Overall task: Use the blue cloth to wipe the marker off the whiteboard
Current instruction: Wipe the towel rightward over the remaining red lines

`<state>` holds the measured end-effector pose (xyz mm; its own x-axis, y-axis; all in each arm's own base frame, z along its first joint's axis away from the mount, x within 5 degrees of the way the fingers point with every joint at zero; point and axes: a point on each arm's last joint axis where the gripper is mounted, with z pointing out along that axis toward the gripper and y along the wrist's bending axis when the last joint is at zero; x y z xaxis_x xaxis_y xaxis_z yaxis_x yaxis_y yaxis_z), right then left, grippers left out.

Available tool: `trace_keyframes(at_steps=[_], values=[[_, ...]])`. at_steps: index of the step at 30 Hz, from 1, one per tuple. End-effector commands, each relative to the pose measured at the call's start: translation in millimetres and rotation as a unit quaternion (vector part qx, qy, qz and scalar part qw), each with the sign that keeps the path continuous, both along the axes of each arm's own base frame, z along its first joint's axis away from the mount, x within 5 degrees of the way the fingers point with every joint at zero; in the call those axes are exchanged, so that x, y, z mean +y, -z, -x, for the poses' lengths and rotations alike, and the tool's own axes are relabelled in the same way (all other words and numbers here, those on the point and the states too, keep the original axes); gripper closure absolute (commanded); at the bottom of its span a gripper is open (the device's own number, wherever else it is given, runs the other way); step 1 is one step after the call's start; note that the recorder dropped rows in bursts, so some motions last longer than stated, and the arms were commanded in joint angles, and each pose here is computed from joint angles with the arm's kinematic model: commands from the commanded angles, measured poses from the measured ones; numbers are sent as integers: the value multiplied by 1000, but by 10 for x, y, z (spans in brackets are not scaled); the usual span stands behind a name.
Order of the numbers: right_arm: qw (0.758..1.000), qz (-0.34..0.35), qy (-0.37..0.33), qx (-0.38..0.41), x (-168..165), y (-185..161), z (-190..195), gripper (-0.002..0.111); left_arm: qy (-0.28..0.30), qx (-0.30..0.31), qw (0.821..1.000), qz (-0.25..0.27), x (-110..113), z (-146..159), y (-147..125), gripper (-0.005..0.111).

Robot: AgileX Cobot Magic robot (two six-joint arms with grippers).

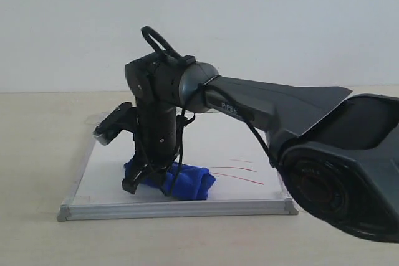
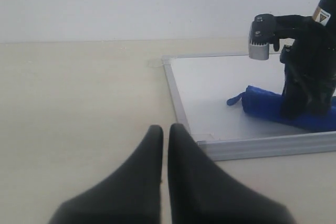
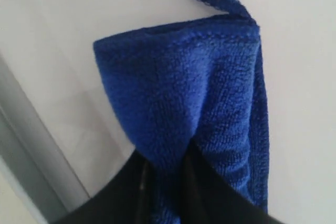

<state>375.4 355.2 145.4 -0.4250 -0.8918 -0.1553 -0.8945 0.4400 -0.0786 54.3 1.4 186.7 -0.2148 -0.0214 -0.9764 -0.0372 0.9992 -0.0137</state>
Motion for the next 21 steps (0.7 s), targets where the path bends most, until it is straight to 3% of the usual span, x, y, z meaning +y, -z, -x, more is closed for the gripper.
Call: trace_keyframes(at_steps=[1,6,11,16,21], values=[[995,24,99,-18,-394,-8,-306,108,-2,1,1000,6,1,1,13,103],[975,75,210,-21,-1025,152,-612,108,-2,1,1000,6,1,1,13,103],[958,81,276,-5,-1347,183,-685,108,-2,1,1000,6,1,1,13,103],[968,38,248,21,-1091,53,-535,108,-2,1,1000,6,1,1,13,103],[993,-4,99,60,-512,1,-141,108,-2,1,1000,6,1,1,13,103]])
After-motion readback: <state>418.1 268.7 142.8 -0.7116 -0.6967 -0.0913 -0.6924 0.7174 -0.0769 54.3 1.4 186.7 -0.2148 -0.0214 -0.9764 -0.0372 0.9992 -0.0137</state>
